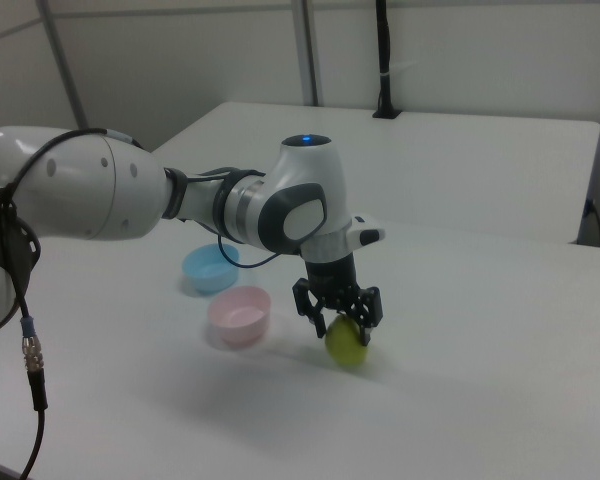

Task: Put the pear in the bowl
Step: 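Close the gripper around the pear, then lift the pear and carry it over the pink bowl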

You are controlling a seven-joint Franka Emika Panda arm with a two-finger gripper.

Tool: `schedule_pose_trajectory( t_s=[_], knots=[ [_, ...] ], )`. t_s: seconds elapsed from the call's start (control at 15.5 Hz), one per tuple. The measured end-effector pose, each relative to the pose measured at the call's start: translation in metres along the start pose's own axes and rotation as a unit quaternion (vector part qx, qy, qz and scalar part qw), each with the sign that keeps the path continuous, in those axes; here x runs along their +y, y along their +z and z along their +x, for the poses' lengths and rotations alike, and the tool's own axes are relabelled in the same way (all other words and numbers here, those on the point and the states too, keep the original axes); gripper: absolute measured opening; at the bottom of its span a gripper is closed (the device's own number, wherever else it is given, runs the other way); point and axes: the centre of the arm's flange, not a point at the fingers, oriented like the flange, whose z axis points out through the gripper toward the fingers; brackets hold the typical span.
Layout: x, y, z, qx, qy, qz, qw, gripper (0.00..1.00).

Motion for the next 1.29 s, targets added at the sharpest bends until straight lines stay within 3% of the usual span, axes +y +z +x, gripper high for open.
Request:
schedule_pose_trajectory(
  t_s=[0.06,0.13,0.52,0.9,1.29],
  knots=[
    [0.0,-0.001,0.001,0.002,-0.001,-0.002,1.0,0.77],
    [0.001,-0.002,0.001,0.003,-0.002,-0.003,1.0,0.74],
    [0.007,-0.006,0.0,0.006,-0.018,-0.004,0.9998,0.74],
    [0.01,-0.058,-0.014,0.006,-0.013,-0.006,0.9999,0.74],
    [-0.045,-0.115,-0.015,0.005,-0.004,-0.004,1.0,0.74]
  ],
)
